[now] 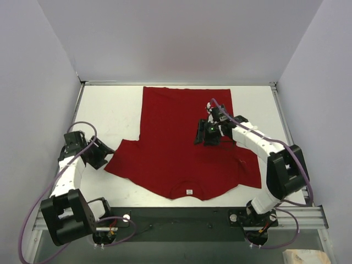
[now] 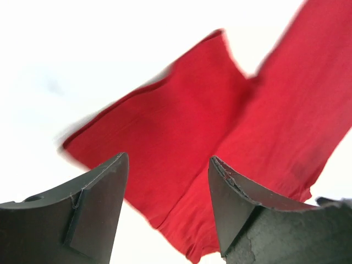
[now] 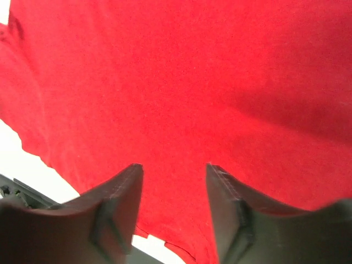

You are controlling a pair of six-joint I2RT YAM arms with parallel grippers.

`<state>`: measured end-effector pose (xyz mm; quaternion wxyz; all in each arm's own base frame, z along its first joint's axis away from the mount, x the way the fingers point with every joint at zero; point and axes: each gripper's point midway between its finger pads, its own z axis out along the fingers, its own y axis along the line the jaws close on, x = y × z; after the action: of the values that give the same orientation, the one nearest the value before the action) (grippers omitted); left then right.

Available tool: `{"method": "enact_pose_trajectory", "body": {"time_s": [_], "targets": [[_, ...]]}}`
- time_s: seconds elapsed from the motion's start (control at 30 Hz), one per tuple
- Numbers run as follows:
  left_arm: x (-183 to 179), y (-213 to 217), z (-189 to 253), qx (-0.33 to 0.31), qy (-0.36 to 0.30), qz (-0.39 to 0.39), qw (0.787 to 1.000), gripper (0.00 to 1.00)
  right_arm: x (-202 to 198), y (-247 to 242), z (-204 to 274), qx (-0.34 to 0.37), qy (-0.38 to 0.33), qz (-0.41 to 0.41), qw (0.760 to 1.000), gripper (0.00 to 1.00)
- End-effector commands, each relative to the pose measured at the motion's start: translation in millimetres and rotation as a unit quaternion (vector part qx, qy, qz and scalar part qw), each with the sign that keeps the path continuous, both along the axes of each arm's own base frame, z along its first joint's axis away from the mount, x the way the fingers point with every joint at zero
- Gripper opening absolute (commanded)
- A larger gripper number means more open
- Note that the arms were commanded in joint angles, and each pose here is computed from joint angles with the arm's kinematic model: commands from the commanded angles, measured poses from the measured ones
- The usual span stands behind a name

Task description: Pin the brooch onto the clothing

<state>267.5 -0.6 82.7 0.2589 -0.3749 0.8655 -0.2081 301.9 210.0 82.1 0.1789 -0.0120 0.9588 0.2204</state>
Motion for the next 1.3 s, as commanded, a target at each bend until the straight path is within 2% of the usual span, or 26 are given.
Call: {"method": "enact_pose_trajectory", "body": {"time_s": [0.0, 0.23, 0.47, 0.57, 0.7, 1.0, 1.17, 1.2, 1.23, 1.27], "targets": [[-20.1, 4.9, -12.4, -0.011, 0.05, 0.024, 0.998, 0.69, 3.7, -17.2, 28.0, -0.011, -0.064, -0.005, 0.998, 0.57], [-27.8, 16.8, -33.0, 0.002, 0.107, 0.043, 0.993, 0.68, 10.7, -40.8, 47.5, 0.002, -0.088, -0.038, 0.995, 0.61], [-25.7, 47.2, -22.3, 0.086, 0.125, 0.044, 0.987, 0.66, 13.0, -65.6, 47.4, 0.003, -0.086, -0.07, 0.994, 0.61], [-26.1, 52.9, -20.7, 0.103, 0.135, 0.036, 0.985, 0.66, 12.6, -70.6, 44.3, 0.003, -0.082, -0.07, 0.994, 0.63], [-27.9, 33.7, -42.2, 0.076, 0.177, -0.007, 0.981, 0.65, 13.5, -73.6, 44.2, 0.003, -0.085, -0.068, 0.994, 0.68], [-33.0, 3.5, -71.1, 0.084, 0.234, -0.079, 0.965, 0.57, 13.6, -86.6, 42.4, 0.002, -0.084, -0.082, 0.993, 0.69], [-35.5, 0.0, -79.2, 0.078, 0.248, -0.087, 0.962, 0.39, 12.3, -92.8, 39.3, 0.001, -0.081, -0.091, 0.993, 0.69], [-35.4, -0.5, -78.4, 0.076, 0.249, -0.088, 0.962, 0.3, 12.4, -94.4, 38.8, 0.0, -0.08, -0.093, 0.992, 0.69], [-33.9, -0.9, -77.7, 0.075, 0.246, -0.09, 0.962, 0.13, 12.4, -94.4, 38.8, 0.0, -0.08, -0.093, 0.992, 0.69], [-31.8, -1.6, -75.8, 0.074, 0.241, -0.091, 0.963, 0.05, 12.5, -94.7, 38.8, 0.0, -0.08, -0.093, 0.992, 0.69]]}}
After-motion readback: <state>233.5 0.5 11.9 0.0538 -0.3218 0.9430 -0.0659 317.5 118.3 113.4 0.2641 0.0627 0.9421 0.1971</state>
